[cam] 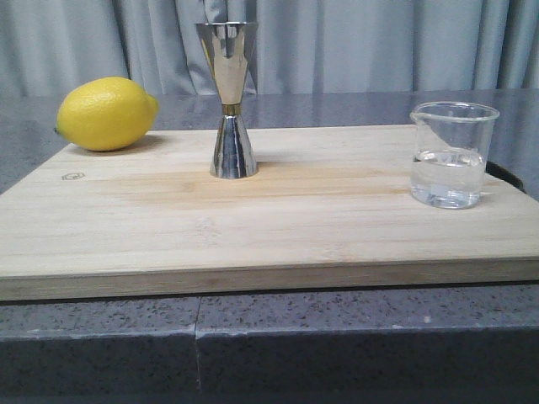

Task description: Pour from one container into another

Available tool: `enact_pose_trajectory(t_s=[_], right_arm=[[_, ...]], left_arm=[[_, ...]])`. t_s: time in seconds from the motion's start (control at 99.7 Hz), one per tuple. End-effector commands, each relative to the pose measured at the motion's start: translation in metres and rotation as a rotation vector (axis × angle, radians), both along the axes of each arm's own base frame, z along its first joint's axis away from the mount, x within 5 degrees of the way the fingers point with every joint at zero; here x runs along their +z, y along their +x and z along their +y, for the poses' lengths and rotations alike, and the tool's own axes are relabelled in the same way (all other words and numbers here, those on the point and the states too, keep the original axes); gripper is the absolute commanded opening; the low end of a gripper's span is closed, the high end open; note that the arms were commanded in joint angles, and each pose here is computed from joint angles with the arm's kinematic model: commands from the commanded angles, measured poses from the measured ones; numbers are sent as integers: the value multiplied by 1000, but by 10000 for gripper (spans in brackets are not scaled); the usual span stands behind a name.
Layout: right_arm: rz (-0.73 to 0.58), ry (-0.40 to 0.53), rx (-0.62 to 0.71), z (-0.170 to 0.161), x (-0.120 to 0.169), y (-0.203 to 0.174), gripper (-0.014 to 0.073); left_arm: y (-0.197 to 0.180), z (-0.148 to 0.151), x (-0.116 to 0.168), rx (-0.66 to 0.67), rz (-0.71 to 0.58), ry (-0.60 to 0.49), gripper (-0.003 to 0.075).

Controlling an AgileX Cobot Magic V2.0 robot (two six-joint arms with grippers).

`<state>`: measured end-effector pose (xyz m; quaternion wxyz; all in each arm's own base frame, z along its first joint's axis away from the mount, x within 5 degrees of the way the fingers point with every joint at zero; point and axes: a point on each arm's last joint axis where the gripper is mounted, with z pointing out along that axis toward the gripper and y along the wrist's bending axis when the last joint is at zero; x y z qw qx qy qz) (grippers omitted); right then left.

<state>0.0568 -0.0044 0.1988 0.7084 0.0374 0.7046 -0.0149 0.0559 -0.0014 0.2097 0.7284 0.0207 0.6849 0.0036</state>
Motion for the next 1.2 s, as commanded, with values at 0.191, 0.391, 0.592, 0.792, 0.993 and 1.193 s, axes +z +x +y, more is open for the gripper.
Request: enact_pose_trajectory(t_s=[0.191, 0.391, 0.592, 0.792, 0.993, 1.193], right_arm=[[-87, -16, 1, 0, 3, -1, -71], [-87, -16, 1, 0, 3, -1, -71], [-87, -16, 1, 0, 3, -1, -71], [-87, -16, 1, 0, 3, -1, -71], [-103, -74, 1, 1, 5, -2, -71], [-138, -83, 2, 1, 14, -3, -71]], left_arm=[[-3, 0, 7, 4, -96, -15, -19], [-3, 0, 7, 4, -96, -15, -19], [-3, 0, 7, 4, -98, -15, -19], [-3, 0, 7, 4, -98, -15, -19], [-3, 0, 7, 4, -102, -21, -19], [-5, 1, 17, 0, -153, -96, -19]])
